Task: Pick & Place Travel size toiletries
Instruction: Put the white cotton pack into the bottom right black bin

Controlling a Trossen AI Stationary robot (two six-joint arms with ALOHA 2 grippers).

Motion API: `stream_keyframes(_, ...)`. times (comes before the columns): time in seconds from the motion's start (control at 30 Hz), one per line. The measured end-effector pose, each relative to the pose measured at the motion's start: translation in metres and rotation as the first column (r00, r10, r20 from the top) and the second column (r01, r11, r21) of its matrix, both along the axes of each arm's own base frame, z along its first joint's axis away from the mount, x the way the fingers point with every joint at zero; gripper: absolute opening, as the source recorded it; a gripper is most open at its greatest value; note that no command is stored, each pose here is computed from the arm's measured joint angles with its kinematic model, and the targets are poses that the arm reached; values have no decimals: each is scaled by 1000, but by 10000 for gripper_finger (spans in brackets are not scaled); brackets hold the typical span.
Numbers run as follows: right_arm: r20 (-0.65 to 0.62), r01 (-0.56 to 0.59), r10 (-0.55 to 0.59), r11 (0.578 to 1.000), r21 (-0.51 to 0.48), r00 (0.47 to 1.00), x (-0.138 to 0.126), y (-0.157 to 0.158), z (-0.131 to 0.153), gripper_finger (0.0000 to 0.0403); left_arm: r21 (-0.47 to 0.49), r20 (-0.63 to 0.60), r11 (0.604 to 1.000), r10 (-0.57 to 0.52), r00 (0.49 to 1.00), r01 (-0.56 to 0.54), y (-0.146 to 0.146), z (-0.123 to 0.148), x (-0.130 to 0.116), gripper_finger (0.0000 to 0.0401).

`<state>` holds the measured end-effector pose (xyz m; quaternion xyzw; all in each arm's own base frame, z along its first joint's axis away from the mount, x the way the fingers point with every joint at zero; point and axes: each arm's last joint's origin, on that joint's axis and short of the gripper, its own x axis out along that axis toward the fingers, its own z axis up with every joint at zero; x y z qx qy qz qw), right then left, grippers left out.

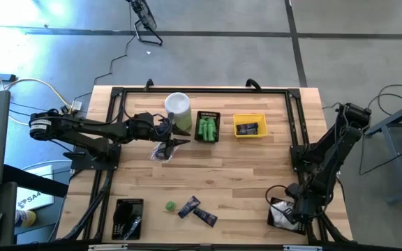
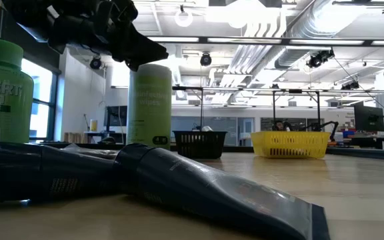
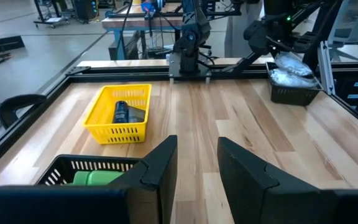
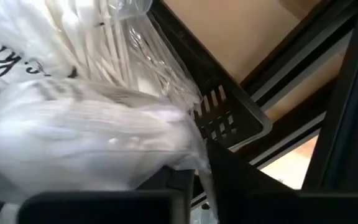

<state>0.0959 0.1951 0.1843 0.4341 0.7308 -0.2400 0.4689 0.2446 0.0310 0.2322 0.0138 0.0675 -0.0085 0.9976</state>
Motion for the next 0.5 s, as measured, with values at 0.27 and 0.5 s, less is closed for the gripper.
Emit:
stream_keyframes(0.27,65,-41,38,998,47,997,11,-2,1,132,5,-2,1000,-1,1000,1,0,0,0,113)
stream_keyframes(0.5,-133,-7,33,981,192,991,22,-9,5,142,7,-2,1000,-1,1000,1,0,0,0,113)
